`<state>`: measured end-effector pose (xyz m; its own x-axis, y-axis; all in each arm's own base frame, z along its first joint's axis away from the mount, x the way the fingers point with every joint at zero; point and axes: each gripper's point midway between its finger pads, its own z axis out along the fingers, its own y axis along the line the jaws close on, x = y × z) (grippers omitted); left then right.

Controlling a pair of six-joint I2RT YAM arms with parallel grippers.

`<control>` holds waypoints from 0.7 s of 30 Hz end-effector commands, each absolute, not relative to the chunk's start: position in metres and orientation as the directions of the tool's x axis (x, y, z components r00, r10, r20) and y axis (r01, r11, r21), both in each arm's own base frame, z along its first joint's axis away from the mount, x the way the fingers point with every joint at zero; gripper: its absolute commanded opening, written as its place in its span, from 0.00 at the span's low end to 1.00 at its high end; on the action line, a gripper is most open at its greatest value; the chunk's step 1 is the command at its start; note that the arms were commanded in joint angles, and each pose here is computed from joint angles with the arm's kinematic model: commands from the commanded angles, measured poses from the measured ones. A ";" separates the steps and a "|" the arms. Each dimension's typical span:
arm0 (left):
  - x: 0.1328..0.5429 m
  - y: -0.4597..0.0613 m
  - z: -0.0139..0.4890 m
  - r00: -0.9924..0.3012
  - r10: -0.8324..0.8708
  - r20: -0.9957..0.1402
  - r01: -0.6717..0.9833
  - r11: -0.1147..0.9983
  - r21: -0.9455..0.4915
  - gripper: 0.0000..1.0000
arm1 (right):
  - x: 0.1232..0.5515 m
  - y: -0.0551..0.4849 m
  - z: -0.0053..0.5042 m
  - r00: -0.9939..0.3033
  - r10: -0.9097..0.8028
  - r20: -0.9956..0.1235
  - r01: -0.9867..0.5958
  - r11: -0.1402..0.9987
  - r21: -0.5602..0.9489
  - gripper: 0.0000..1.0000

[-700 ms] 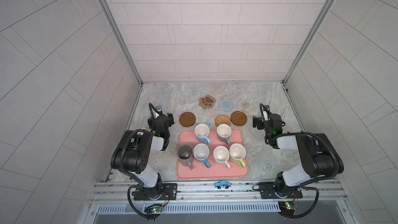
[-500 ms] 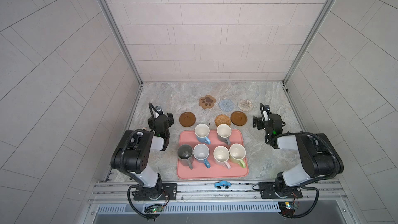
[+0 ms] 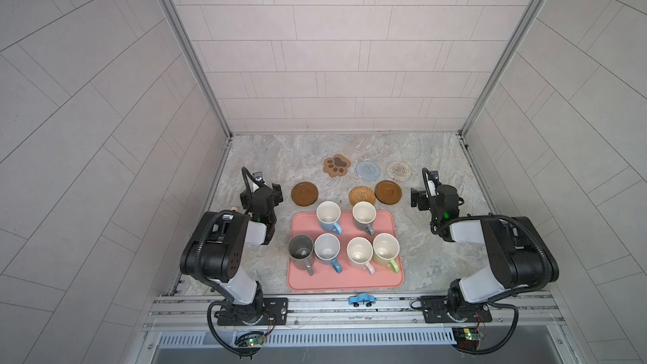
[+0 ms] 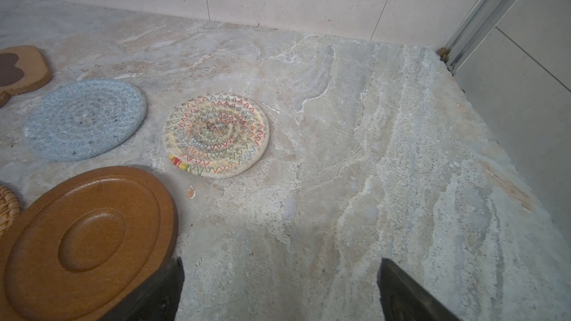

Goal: Place cups on coasters
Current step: Move the coaster to the top-left of the table.

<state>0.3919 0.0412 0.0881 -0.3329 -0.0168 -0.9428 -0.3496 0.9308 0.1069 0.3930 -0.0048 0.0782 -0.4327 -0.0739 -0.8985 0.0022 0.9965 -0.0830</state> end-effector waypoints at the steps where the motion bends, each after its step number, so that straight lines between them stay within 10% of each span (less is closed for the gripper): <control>1: 0.389 0.044 0.092 -0.325 -0.011 -0.946 -0.354 0.928 0.111 1.00 | 0.392 -0.006 0.085 -0.415 -0.081 -0.906 0.000 0.996 -0.088 0.99; 21: 0.389 0.044 0.092 -0.327 -0.011 -0.945 -0.354 0.929 0.112 1.00 | 0.392 -0.006 0.085 -0.416 -0.079 -0.906 0.001 0.996 -0.087 1.00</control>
<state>0.3919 0.0412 0.0881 -0.3329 -0.0168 -0.9428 -0.3496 0.9308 0.1069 0.3930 -0.0048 0.0781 -0.4330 -0.0739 -0.8984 0.0021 0.9965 -0.0830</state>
